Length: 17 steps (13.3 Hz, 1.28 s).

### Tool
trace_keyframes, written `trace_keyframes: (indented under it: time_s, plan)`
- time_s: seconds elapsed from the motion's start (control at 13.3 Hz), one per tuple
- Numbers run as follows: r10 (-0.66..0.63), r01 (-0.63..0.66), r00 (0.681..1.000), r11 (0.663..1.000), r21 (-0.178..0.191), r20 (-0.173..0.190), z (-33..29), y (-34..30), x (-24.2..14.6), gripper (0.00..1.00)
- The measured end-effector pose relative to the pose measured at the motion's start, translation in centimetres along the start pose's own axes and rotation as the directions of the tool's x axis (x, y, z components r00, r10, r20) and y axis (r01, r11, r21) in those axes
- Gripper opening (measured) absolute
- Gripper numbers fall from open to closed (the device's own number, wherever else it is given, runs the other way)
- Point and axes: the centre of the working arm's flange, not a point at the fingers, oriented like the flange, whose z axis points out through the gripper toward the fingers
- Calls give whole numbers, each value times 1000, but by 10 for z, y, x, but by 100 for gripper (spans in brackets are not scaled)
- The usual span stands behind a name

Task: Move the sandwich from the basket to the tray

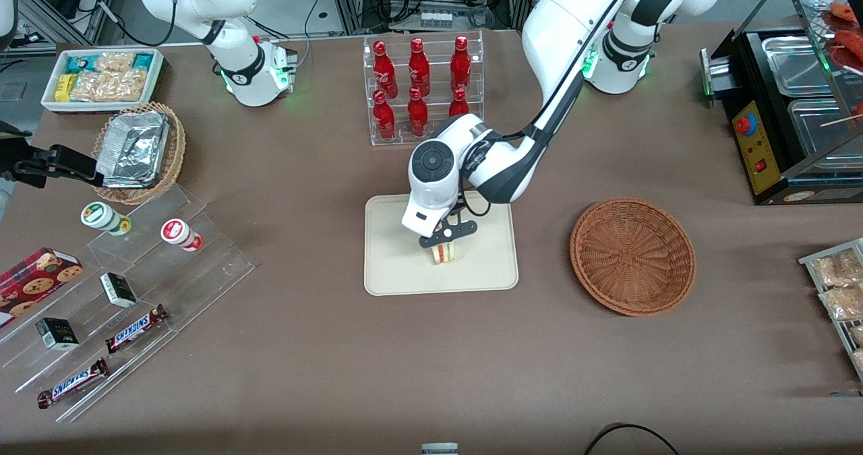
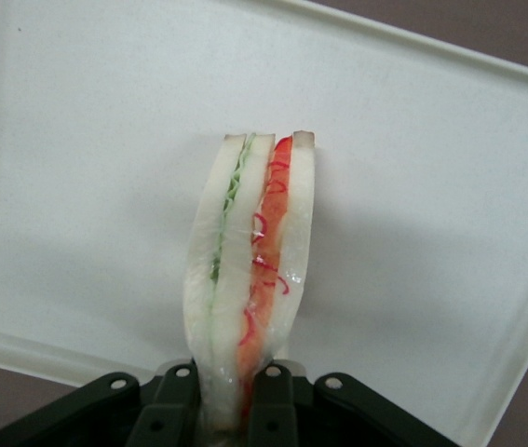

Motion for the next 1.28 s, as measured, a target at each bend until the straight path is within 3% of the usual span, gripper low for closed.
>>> trace_keyframes:
  time_s: [0.38,0.45,0.75,0.98,1.28]
  plan:
    - [-28,29,999,1000,12,-17,10,-5,21,18]
    - [-31,31,999,999,13,-18,11,-5,22,25]
    - [-32,32,999,999,7,-23,8,-3,24,68]
    - [-37,36,999,999,-20,-40,-16,0,29,100]
    - [-12,12,999,1000,-4,-45,-100,-16,27,100]
